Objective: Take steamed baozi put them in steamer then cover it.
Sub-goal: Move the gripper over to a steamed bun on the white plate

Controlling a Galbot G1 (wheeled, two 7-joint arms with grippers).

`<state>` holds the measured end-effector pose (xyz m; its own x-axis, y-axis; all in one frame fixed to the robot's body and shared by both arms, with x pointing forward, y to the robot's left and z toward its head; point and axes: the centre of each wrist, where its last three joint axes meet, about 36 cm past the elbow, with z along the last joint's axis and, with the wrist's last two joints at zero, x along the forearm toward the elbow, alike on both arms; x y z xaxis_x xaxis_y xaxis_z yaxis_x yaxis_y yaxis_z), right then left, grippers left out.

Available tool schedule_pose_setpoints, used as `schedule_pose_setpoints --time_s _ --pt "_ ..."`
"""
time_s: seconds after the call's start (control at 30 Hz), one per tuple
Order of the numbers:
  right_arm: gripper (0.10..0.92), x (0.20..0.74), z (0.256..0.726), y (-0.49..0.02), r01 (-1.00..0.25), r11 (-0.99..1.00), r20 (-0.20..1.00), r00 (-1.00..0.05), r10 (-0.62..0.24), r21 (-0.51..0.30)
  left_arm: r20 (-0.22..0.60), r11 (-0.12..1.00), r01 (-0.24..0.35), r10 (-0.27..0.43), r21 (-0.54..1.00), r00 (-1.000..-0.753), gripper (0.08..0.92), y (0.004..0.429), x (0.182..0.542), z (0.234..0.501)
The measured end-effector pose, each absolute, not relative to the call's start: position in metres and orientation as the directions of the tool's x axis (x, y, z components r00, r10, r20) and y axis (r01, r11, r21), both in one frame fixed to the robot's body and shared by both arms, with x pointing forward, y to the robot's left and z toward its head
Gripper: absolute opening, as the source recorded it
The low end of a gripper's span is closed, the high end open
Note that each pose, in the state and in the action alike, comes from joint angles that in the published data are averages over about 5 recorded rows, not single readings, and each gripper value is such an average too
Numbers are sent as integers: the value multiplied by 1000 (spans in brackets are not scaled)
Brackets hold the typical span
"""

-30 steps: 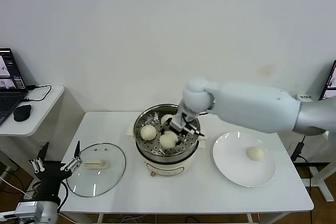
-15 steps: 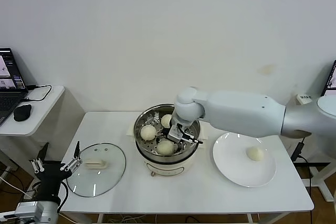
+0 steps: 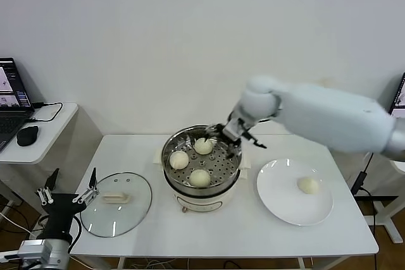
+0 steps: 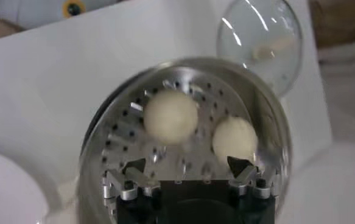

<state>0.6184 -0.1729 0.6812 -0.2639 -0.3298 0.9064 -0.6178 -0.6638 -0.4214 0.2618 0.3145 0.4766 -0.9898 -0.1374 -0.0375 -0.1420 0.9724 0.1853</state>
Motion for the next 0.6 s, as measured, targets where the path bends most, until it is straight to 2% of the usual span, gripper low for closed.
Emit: schedule_pose_setpoints --time_s 0.27,0.6 --pt "823 602 681 -273 -788 -448 905 -335 -262 -422 -36 974 -124 -120 188 -992 823 315 266 475" --pt "823 583 628 -372 -893 -228 919 -355 -169 -387 -33 976 -109 -105 189 -994 823 311 268 474"
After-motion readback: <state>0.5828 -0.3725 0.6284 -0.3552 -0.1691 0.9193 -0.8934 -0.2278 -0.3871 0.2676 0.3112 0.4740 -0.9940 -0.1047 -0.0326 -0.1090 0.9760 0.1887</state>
